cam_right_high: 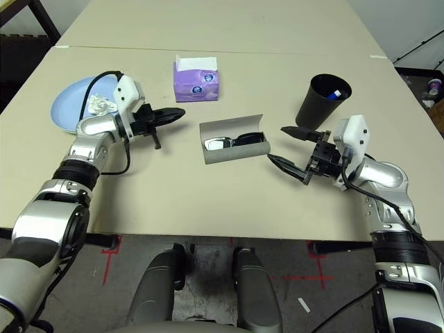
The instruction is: Organize and tidy the items on the table.
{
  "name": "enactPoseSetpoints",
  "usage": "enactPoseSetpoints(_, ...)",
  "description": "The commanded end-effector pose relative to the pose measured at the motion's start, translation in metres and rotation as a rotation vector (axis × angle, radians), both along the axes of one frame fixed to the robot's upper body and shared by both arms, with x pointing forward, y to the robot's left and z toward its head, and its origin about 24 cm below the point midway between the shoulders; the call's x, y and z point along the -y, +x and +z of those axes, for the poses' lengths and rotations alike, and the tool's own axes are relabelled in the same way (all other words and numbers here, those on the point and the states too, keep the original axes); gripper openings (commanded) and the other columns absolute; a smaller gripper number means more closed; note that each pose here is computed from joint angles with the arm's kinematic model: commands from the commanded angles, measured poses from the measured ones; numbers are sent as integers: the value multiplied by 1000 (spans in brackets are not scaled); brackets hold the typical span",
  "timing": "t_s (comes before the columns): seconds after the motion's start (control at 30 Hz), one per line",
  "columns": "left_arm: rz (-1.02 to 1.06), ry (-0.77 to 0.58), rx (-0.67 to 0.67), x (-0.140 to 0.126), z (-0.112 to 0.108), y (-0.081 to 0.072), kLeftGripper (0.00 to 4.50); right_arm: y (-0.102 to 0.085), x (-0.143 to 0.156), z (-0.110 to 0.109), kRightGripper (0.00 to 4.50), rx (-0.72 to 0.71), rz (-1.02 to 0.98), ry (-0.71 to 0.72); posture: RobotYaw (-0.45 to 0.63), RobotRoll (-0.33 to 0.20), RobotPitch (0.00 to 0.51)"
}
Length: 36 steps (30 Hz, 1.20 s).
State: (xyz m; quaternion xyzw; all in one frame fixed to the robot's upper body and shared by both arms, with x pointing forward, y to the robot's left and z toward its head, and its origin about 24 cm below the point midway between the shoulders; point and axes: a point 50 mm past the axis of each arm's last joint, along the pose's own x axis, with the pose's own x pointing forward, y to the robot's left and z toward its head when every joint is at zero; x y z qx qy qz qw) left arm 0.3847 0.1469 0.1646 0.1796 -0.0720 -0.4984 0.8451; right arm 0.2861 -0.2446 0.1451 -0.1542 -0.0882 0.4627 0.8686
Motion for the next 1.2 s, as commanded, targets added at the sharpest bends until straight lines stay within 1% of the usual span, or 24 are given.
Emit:
enactPoseSetpoints(0.03,3,21,-16,3,-5,1,13,-3,0,0,4500,-8,6,-7,-60,0,214)
enactPoseSetpoints(0.4,-41,50,-37,19,-13,1,13,-5,1,0,4500,-6,-5,-5,-72,0,213)
enactPoseSetpoints(0.67,-85,49,-33,30,-12,0,13,-5,0,0,4500,-7,-9,-3,-77,0,210)
enactPoseSetpoints(0.83,-155,70,-32,35,-15,-5,13,-5,0,-2,4500,-9,-11,-3,-76,0,209)
enactPoseSetpoints(1.0,-219,97,-59,36,-25,-12,13,-5,-1,-2,4500,-8,-12,-4,-72,0,209)
enactPoseSetpoints(1.2,-251,98,-79,41,-35,-19,13,-4,-2,-1,4500,-2,-8,-4,-72,0,209)
